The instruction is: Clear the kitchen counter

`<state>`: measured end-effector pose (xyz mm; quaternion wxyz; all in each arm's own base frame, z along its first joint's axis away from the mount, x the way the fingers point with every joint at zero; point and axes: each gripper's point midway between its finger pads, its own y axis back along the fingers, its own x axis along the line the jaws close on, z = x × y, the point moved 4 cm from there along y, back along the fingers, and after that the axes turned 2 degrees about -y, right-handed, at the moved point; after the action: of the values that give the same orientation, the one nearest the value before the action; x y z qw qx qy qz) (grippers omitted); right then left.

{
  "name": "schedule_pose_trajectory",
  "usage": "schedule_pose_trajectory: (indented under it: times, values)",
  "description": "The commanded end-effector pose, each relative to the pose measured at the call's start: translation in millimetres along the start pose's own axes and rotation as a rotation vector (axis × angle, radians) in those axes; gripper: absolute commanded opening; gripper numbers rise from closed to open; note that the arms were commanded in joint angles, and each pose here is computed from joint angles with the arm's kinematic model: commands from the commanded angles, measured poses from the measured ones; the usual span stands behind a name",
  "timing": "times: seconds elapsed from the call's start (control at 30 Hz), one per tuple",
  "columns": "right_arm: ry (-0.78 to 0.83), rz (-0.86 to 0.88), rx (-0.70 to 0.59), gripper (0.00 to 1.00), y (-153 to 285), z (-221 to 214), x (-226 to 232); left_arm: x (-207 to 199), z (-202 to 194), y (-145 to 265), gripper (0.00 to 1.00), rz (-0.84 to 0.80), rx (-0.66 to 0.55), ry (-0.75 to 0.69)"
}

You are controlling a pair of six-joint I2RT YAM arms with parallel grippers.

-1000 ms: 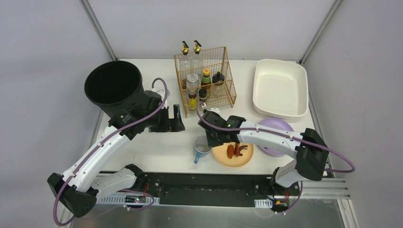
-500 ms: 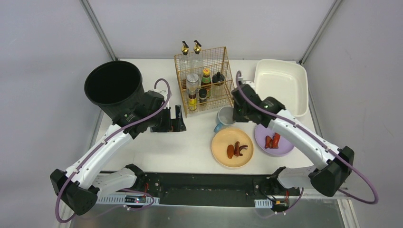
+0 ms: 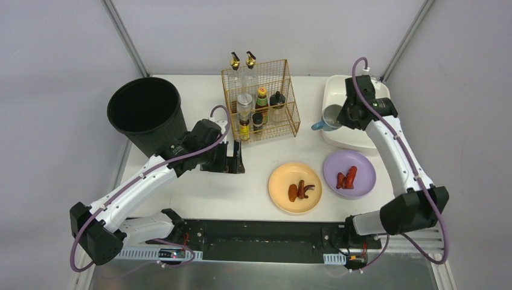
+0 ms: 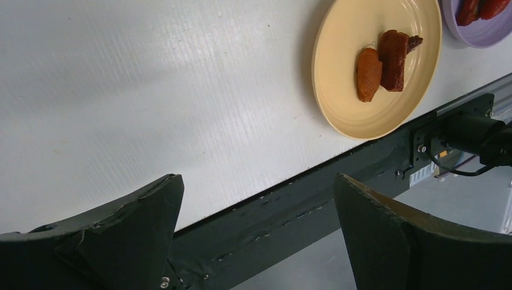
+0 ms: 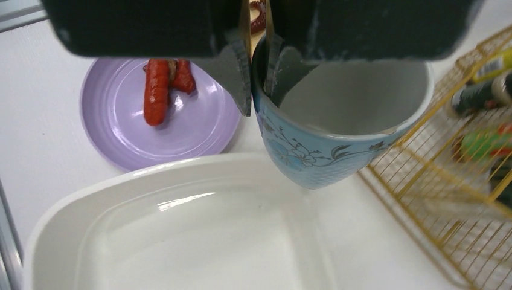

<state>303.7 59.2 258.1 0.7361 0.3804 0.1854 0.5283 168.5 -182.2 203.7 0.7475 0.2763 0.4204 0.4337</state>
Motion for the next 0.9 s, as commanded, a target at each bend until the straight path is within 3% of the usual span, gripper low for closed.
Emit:
schedule_pose_trajectory:
  times: [0.0, 0.23, 0.7, 0.87]
  values:
    - [-0.125, -0.03, -0.046, 0.0, -20.0, 37.2, -10.7, -10.2, 1.3, -2.5, 1.0, -0.032, -0.013, -0.016]
    - [-0.221, -0.131, -0.006, 0.0, -66.4, 61.5, -33.8, -10.7, -7.4, -5.0, 1.0, -0.035, 0.002, -0.034]
    - [-0.262, -0.276, 0.136, 0.0, -127.5, 46.4, -71.2, -10.9, -9.6, -5.5, 1.0, -0.053, 0.002, -0.054]
    - [-0.333, -0.274, 0.139, 0.0, -141.2, 60.0, -78.9, -12.1, -9.3, -6.6, 1.0, -0.06, 0.007, -0.058]
